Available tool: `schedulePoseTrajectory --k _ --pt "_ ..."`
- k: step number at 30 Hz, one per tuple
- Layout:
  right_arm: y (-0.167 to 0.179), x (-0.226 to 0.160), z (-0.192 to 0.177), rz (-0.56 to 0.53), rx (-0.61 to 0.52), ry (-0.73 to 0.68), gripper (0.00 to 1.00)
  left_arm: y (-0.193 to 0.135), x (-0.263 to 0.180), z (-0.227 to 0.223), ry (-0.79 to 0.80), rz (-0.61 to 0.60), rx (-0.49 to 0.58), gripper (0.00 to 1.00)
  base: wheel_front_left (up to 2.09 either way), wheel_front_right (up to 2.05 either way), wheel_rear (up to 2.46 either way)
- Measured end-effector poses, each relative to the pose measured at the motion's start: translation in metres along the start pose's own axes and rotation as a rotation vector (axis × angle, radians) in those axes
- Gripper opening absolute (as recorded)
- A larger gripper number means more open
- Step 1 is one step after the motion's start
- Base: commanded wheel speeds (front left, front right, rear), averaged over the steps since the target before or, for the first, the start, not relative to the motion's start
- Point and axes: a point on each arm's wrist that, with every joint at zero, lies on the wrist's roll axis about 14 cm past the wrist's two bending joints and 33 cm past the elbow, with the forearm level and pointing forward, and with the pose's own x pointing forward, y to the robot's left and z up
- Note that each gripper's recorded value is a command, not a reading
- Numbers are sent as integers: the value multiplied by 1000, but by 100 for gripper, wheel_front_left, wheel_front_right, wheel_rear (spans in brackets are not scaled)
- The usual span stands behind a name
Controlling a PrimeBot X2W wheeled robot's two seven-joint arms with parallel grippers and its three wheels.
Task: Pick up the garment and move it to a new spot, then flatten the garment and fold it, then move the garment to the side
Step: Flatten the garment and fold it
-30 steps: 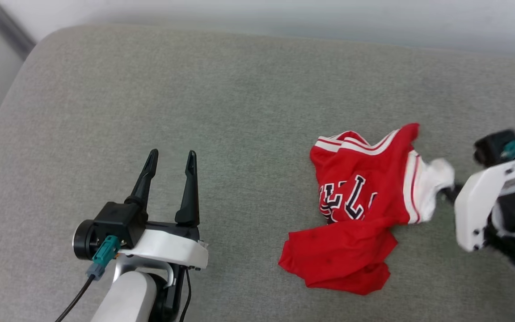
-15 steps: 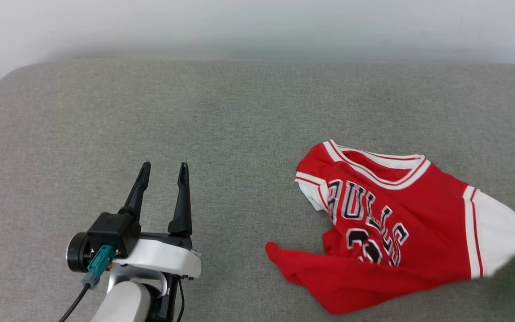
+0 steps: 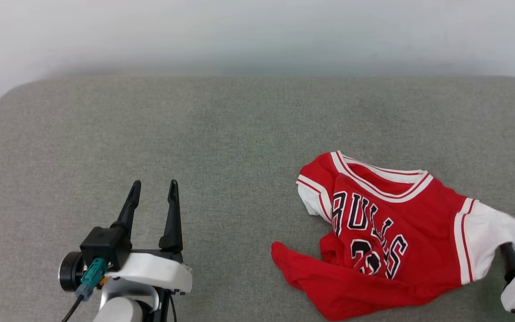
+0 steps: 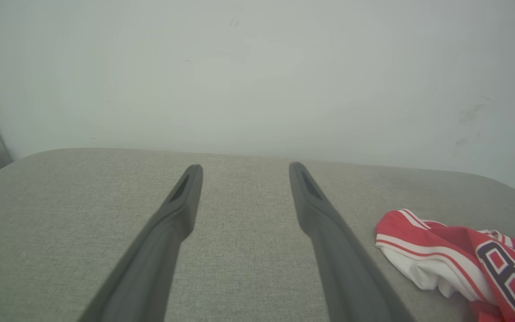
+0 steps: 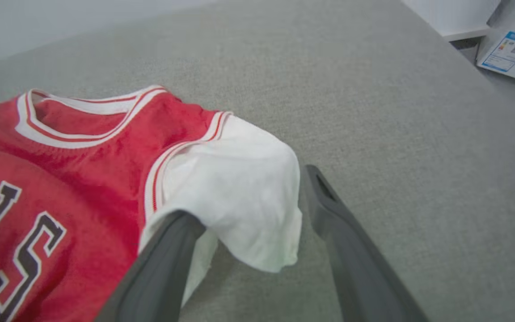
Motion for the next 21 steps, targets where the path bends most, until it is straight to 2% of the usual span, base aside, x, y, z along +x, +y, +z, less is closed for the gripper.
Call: schedulePoseTrajectory --k 7,15,21 --pt "29 -18 54 60 -16 -273 100 10 -19 2 17 41 3 100 0 0 0" --pt "74 -55 86 164 -39 -432 100 18 -38 9 19 62 15 100 0 0 0" --pt "95 -82 94 216 -51 -472 100 20 -40 11 31 66 23 100 0 0 0"
